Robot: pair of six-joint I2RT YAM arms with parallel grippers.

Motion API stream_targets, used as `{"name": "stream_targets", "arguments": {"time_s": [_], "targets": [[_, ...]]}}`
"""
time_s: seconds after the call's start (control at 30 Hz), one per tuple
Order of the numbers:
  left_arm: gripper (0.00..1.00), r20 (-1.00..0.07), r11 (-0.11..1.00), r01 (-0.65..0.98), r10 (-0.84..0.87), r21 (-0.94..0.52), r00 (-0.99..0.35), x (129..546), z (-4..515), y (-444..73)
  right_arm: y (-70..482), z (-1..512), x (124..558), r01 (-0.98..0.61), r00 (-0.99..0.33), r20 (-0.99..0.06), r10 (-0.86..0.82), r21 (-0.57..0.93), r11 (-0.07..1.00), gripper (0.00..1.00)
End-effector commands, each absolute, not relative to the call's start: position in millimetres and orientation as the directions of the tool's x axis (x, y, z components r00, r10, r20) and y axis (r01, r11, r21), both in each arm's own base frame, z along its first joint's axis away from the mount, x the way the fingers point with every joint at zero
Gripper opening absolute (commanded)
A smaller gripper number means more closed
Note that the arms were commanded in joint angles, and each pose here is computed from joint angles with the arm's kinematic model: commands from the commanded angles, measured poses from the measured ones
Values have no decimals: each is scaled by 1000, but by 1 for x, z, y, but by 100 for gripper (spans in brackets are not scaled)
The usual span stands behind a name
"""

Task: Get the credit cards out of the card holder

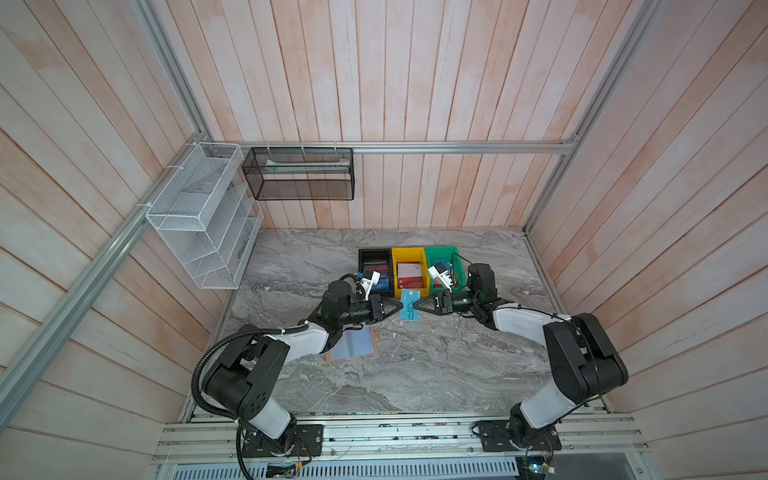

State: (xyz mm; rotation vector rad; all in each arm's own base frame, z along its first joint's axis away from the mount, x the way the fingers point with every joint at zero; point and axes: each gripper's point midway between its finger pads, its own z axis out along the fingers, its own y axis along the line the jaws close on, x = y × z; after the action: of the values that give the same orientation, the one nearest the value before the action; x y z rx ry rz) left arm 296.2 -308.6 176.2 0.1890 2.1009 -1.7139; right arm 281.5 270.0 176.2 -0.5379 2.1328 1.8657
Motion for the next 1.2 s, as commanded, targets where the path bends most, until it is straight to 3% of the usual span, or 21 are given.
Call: {"name": "stream_targets", "arguments": {"time_s": [0.0,0.07,0.17,0.3,0.53,0.77,1.17], "targets": [[0,-421,250,377,-152,-892,-894,294,175,-308,273,192,282,-484,-874,-476,-98,872,78,7],[1,-421,263,373,-158,-890,-893,296,174,-306,272,194,282,-480,-877,-473,-87,874,78,6],[12,-422,277,367,-170,-888,-891,297,174,-302,271,197,284,-469,-883,-465,-61,878,95,4],[15,-434,304,368,-188,-879,-881,299,176,-293,263,200,292,-423,-903,-429,14,895,141,3],[16,-489,407,383,-197,-829,-850,294,179,-274,226,212,321,-260,-879,-321,354,943,209,3],[16,-494,434,364,-236,-824,-837,286,178,-246,178,226,343,-114,-690,-130,712,991,70,0],[16,-504,446,379,-205,-811,-839,285,178,-240,162,182,383,143,-467,144,872,986,-86,0]]}}
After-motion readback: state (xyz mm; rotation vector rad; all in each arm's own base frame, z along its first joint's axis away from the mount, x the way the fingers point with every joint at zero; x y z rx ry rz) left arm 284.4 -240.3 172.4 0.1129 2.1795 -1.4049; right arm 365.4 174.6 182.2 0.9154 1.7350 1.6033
